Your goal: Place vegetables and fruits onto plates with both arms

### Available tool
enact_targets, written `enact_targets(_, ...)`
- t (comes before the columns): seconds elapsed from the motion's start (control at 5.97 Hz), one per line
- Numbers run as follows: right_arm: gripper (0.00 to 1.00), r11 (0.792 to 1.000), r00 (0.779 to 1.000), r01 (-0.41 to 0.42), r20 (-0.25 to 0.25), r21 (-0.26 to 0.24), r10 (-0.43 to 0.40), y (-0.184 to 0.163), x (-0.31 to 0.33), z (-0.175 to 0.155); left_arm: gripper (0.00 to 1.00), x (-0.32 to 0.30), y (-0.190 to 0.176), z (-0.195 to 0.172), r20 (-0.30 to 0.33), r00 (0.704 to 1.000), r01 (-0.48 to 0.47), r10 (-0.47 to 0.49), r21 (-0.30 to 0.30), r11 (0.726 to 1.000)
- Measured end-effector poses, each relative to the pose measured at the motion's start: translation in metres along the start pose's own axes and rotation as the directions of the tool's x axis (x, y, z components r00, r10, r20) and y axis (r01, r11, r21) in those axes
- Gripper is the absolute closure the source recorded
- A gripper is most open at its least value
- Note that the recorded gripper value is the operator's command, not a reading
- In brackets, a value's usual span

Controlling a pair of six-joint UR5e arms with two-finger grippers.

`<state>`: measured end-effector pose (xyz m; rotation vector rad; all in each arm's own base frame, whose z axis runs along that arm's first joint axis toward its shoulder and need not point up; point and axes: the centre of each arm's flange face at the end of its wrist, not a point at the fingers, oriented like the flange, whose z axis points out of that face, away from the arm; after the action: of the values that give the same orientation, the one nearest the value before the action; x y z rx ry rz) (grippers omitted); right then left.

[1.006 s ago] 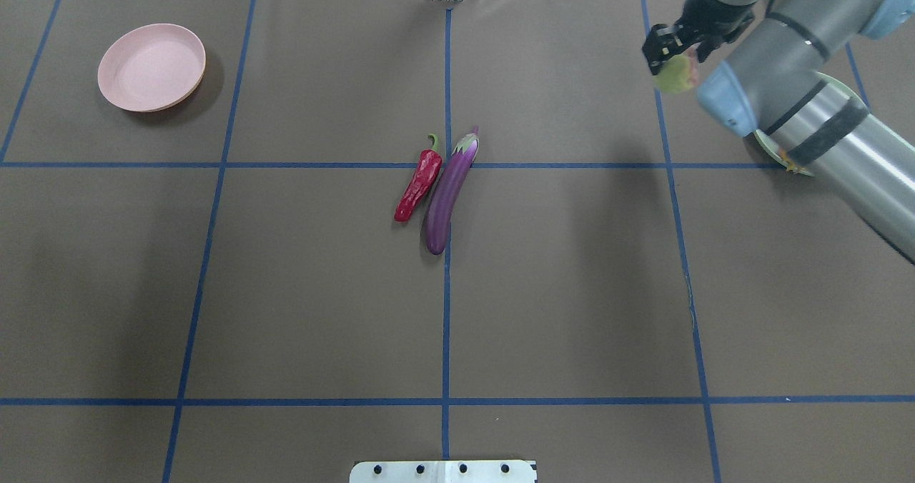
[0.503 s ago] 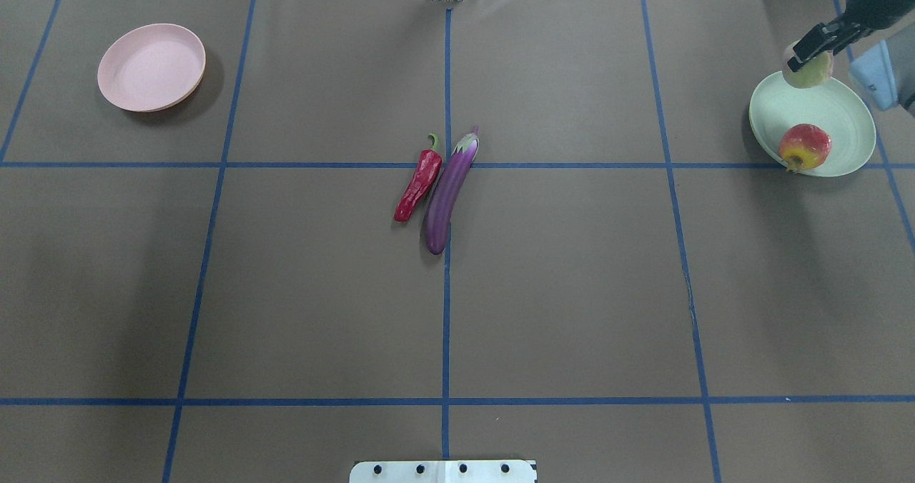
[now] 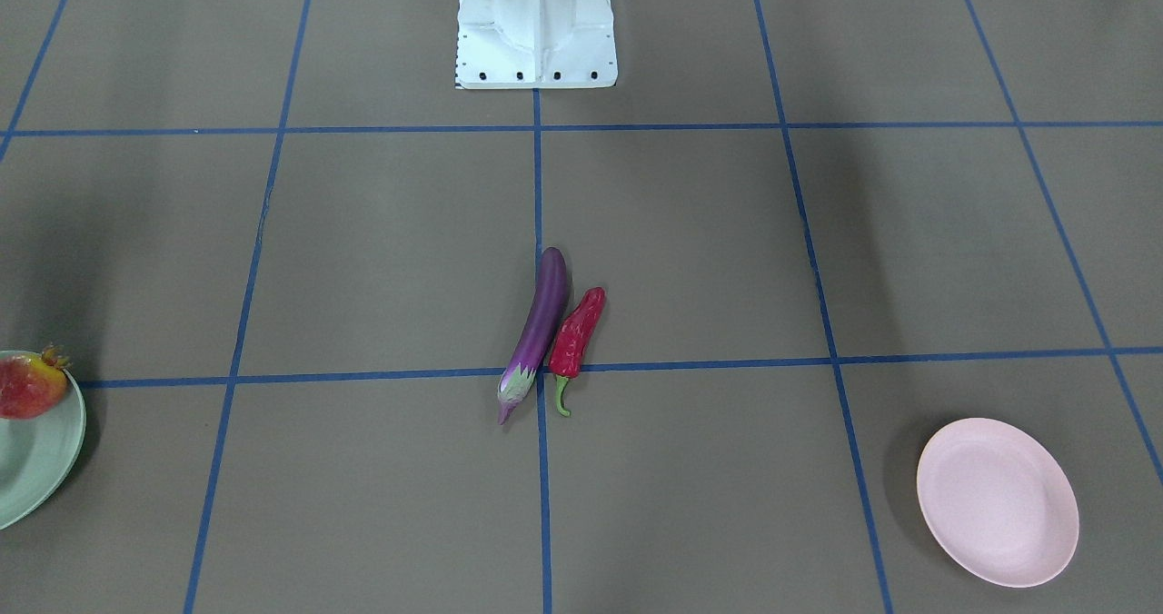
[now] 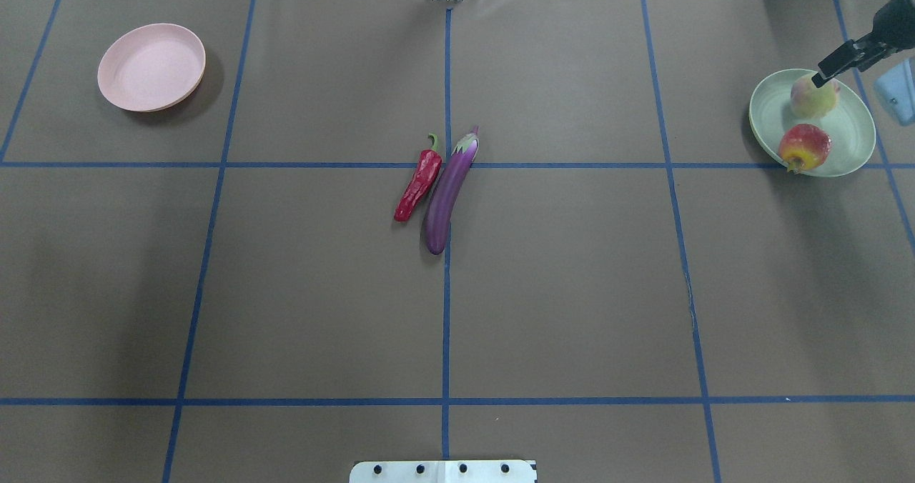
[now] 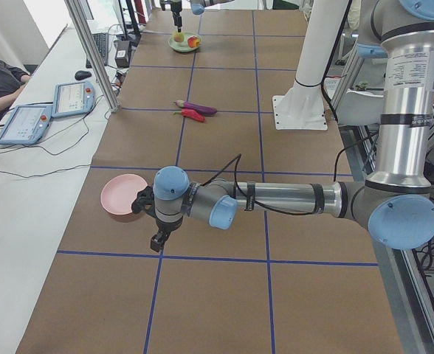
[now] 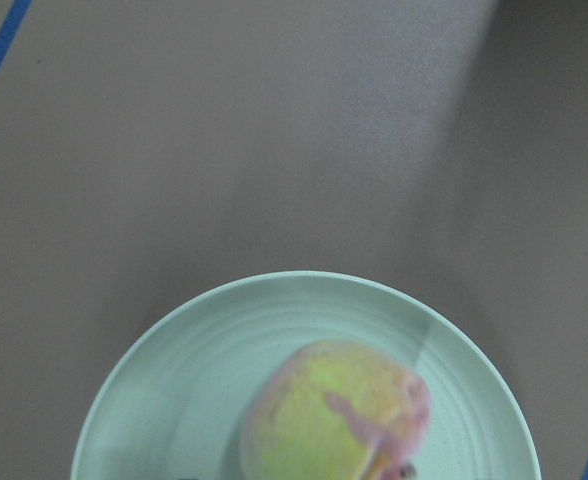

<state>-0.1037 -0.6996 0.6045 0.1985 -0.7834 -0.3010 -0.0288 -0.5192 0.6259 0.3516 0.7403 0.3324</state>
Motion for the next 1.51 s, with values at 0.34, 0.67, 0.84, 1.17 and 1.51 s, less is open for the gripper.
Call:
enact_targets(0.34, 0.0, 0.998, 0.999, -0.048, -0.005, 0.037, 0.048, 0.03, 0.003, -0.029, 0.0, 0.001, 0.0, 0.0, -0.01, 1.0, 0.0, 0.0, 0.001, 1.0)
enact_targets(0.67, 0.0, 0.983, 0.985, -0.17, -0.024, 0.071, 0.172, 0.106, 0.038, -0.094, 0.0, 0.004, -0.003, -0.001, -0.019, 1.0, 0.003, -0.003, 0.006, 1.0)
enact_targets(0.84, 0.0, 0.971, 0.971, -0.234, -0.04, 0.046, 0.236, 0.153, 0.041, -0.117, 0.0, 0.006, -0.014, -0.006, -0.019, 0.998, 0.058, -0.058, 0.015, 0.998)
enact_targets(1.17, 0.0, 0.959, 0.957, -0.285, -0.06, 0.012, 0.285, 0.228, 0.028, -0.134, 0.0, 0.036, -0.06, -0.004, -0.033, 0.985, 0.171, -0.17, 0.022, 0.985)
enact_targets(1.51, 0.0, 0.956, 0.955, -0.292, -0.056, 0.004, 0.292, 0.25, 0.024, -0.133, 0.0, 0.107, -0.108, -0.003, -0.081, 0.993, 0.091, -0.087, 0.045, 0.995)
